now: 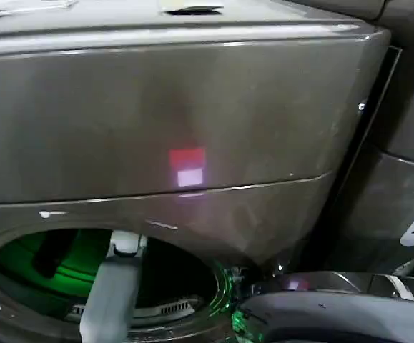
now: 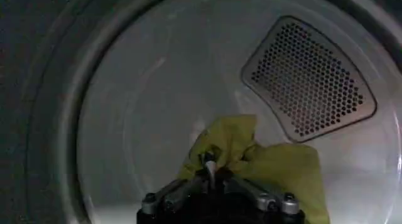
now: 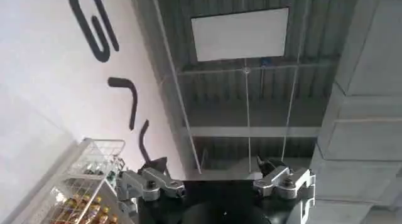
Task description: Grasp the clothes from the dryer.
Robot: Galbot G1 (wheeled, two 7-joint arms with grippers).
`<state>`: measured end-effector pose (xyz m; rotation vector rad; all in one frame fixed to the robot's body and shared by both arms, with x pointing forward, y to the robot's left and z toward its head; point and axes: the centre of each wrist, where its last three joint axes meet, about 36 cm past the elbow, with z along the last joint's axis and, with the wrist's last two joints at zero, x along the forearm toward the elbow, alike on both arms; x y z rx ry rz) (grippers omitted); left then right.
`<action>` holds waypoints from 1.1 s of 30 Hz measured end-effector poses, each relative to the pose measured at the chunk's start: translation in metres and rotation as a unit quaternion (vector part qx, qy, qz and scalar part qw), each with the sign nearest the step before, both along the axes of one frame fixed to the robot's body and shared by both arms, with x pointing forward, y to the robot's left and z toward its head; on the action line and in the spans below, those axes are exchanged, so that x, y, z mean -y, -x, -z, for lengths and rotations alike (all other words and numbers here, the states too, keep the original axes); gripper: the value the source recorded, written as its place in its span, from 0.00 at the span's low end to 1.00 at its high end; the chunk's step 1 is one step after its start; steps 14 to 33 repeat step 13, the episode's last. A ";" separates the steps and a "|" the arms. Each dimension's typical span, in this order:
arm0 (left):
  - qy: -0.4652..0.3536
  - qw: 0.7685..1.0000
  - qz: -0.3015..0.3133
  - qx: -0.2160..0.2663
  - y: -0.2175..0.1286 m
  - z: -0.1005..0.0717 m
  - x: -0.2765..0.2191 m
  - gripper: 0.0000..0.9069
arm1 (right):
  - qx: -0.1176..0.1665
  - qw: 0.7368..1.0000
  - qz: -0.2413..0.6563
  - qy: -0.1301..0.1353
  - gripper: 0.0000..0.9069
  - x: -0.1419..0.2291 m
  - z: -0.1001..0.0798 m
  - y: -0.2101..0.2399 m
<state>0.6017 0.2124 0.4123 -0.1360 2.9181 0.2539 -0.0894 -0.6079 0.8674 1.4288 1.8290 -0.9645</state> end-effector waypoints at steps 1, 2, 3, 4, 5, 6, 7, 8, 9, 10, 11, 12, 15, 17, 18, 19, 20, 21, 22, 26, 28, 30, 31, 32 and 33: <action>0.001 1.000 -0.001 0.000 0.000 0.000 0.000 0.00 | 0.000 1.000 0.002 0.000 1.00 0.000 0.000 0.001; 0.001 1.000 -0.002 0.000 0.000 -0.001 0.001 0.00 | 0.000 1.000 0.003 0.000 1.00 -0.001 0.000 0.002; 0.002 1.000 -0.004 0.000 0.000 -0.001 0.001 0.00 | 0.000 1.000 0.003 0.000 1.00 -0.001 -0.001 0.002; 0.002 1.000 -0.005 -0.001 0.000 -0.001 0.000 0.00 | 0.000 1.000 0.004 0.000 1.00 -0.001 -0.001 0.003; 0.001 1.000 -0.006 0.001 0.000 -0.002 0.000 0.00 | 0.001 1.000 0.005 -0.001 1.00 -0.001 -0.001 0.003; 0.001 1.000 -0.006 0.001 0.001 -0.003 -0.001 0.00 | 0.001 1.000 0.005 -0.002 1.00 -0.001 -0.001 0.003; 0.001 1.000 -0.007 0.000 0.002 -0.003 -0.002 0.00 | 0.001 1.000 0.006 -0.003 1.00 -0.001 -0.001 0.003; 0.001 1.000 -0.008 0.001 0.002 -0.003 -0.003 0.00 | 0.001 1.000 0.006 -0.004 1.00 -0.001 0.000 0.003; 0.001 1.000 -0.008 0.001 0.002 -0.003 -0.004 0.00 | 0.001 1.000 0.006 -0.005 1.00 -0.001 0.000 0.003; 0.001 1.000 -0.009 0.001 0.002 -0.004 -0.004 0.00 | 0.001 1.000 0.007 -0.006 1.00 -0.001 0.000 0.003; 0.001 1.000 -0.009 0.001 0.002 -0.004 -0.004 0.00 | 0.001 1.000 0.009 -0.006 1.00 -0.002 0.000 0.004; 0.002 1.000 -0.009 0.001 0.002 -0.004 -0.004 0.00 | 0.001 1.000 0.011 -0.006 1.00 -0.002 0.000 0.005; 0.002 1.000 -0.008 0.002 0.002 -0.005 -0.002 0.00 | 0.000 1.000 0.013 -0.007 1.00 -0.002 -0.001 0.006; 0.002 1.000 -0.008 0.002 0.002 -0.005 -0.002 0.00 | 0.000 1.000 0.013 -0.007 1.00 -0.002 -0.001 0.006; 0.002 1.000 -0.008 0.002 0.002 -0.005 -0.002 0.00 | 0.000 1.000 0.013 -0.007 1.00 -0.002 -0.001 0.006; 0.002 1.000 -0.008 0.002 0.002 -0.005 -0.002 0.00 | 0.000 1.000 0.013 -0.007 1.00 -0.002 -0.001 0.006; 0.002 1.000 -0.008 0.002 0.002 -0.005 -0.002 0.00 | 0.000 1.000 0.013 -0.007 1.00 -0.002 -0.001 0.006; 0.002 1.000 -0.008 0.002 0.002 -0.005 -0.002 0.00 | 0.000 1.000 0.013 -0.007 1.00 -0.002 -0.001 0.006; 0.002 1.000 -0.008 0.002 0.002 -0.005 -0.002 0.00 | 0.000 1.000 0.013 -0.007 1.00 -0.002 -0.001 0.006; 0.002 1.000 -0.008 0.002 0.002 -0.005 -0.002 0.00 | 0.000 1.000 0.013 -0.007 1.00 -0.002 -0.001 0.006; 0.002 1.000 -0.008 0.002 0.002 -0.005 -0.002 0.00 | 0.000 1.000 0.013 -0.007 1.00 -0.002 -0.001 0.006; 0.002 1.000 -0.008 0.002 0.002 -0.005 -0.002 0.00 | 0.000 1.000 0.013 -0.007 1.00 -0.002 -0.001 0.006; 0.002 1.000 -0.008 0.002 0.002 -0.005 -0.002 0.00 | 0.000 1.000 0.013 -0.007 1.00 -0.002 -0.001 0.006; 0.002 1.000 -0.008 0.002 0.002 -0.005 -0.002 0.00 | 0.000 1.000 0.013 -0.007 1.00 -0.002 -0.001 0.006; 0.002 1.000 -0.008 0.002 0.002 -0.005 -0.002 0.00 | 0.000 1.000 0.013 -0.007 1.00 -0.002 -0.001 0.006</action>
